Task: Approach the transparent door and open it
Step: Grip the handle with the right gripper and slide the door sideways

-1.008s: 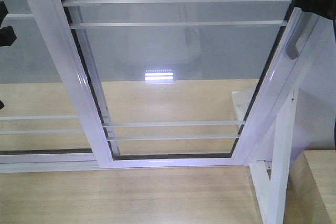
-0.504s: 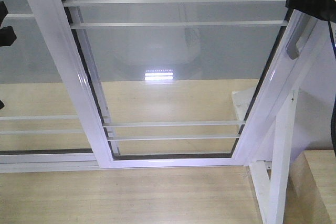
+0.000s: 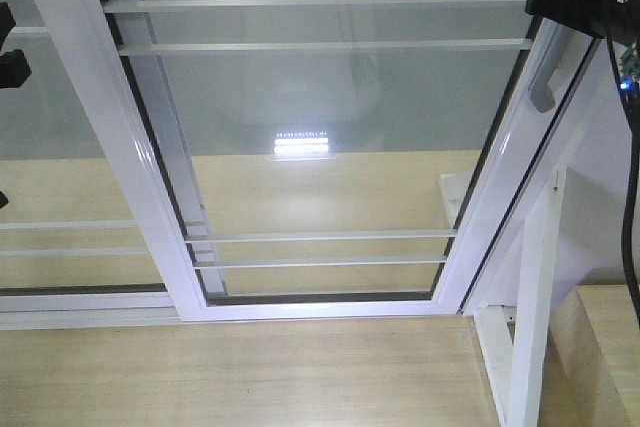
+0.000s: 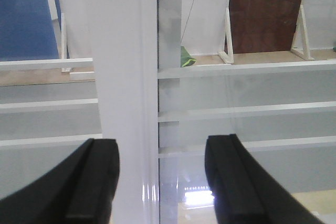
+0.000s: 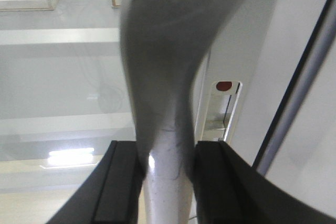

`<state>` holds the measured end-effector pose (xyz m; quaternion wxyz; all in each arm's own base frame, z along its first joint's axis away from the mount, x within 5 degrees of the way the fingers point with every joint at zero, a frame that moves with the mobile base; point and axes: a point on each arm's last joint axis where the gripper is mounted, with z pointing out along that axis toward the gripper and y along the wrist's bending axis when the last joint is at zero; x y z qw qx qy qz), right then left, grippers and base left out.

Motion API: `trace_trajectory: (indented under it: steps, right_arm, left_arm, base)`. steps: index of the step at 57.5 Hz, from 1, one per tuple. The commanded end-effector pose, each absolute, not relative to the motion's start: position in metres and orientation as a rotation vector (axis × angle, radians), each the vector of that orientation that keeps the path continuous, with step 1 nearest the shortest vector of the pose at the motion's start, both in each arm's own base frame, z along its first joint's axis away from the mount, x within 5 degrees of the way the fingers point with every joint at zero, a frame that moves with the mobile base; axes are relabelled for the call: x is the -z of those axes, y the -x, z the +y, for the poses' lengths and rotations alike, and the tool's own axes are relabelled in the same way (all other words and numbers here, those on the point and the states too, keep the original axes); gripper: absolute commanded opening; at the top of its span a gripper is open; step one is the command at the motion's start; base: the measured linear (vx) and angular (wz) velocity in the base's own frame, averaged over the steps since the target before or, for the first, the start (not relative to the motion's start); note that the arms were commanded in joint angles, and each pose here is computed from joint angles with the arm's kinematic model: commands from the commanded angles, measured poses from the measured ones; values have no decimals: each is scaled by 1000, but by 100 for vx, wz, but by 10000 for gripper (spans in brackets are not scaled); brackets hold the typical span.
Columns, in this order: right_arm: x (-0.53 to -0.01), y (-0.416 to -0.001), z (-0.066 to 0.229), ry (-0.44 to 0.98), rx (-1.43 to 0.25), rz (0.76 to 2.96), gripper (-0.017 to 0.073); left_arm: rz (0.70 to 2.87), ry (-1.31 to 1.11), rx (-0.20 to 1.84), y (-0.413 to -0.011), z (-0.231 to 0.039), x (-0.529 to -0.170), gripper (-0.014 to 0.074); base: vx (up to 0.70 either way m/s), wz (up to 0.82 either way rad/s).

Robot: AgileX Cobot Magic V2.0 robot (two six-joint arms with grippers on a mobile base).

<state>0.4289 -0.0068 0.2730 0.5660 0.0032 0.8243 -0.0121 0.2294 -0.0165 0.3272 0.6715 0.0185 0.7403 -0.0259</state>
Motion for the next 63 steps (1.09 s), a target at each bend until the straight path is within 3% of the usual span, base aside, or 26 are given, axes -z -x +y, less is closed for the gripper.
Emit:
trace_trajectory:
  steps: [1,33,45,63]
  right_arm:
    - [-313,-425,34,64,-29,1768,-3]
    - [-313,-414,101,206,-144,1762,2]
    - [-306,-408,113,259,-175,1858,2]
    - [-326,-381,110,367,-165,1958,2]
  left_arm:
    - [1535,-32,64,-229,-17,-351,492]
    - [1546,-33,64,-229,-17,-350,492]
    - [1597,-37,65,-229,-17,-345,492]
    - [1624,-40,66,-228,-17,-343,492]
  base:
    - [-1,-2]
    - [0,0]
    - [0,0]
    - [0,0]
